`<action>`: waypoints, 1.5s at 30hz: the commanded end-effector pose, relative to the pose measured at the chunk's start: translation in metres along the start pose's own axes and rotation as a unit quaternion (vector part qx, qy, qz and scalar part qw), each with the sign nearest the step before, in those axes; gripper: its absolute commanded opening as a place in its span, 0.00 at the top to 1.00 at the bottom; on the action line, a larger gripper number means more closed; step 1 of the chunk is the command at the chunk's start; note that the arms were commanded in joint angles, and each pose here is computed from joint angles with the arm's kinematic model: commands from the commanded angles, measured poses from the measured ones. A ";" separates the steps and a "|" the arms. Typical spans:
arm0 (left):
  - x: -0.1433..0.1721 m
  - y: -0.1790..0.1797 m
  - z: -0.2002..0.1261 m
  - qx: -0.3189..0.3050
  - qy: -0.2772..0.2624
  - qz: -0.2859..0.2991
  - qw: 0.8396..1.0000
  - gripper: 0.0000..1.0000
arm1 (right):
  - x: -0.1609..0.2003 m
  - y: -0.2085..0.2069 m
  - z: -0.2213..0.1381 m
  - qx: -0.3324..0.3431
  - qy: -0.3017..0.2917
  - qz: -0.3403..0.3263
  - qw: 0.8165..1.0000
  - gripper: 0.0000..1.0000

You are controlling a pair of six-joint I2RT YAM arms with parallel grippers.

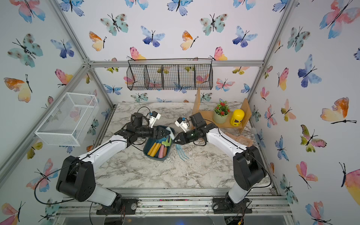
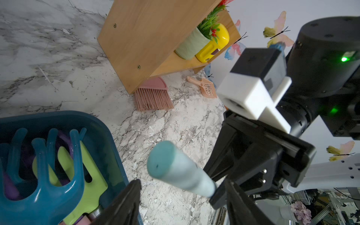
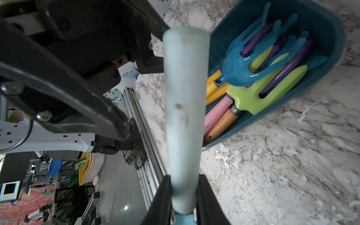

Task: Put the rake into the storage box
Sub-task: Pick up the rake at the center of the board.

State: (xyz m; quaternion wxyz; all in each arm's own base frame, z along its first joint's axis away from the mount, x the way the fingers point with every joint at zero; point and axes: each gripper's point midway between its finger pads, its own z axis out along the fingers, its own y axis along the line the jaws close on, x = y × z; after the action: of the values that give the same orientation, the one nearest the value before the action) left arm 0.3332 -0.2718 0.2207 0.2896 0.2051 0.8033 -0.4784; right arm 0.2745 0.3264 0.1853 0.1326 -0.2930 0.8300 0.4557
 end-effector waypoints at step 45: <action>-0.088 0.080 -0.124 -0.111 -0.295 -0.195 0.929 1.00 | -0.058 0.006 0.005 0.009 -0.123 0.073 0.990 0.28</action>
State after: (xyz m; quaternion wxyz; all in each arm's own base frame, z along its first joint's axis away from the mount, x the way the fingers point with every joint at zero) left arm 0.4111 -0.1322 0.2452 0.4168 -0.1175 0.7993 -0.4166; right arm 0.3137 0.3512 0.2032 0.2068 -0.1819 0.8452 0.4580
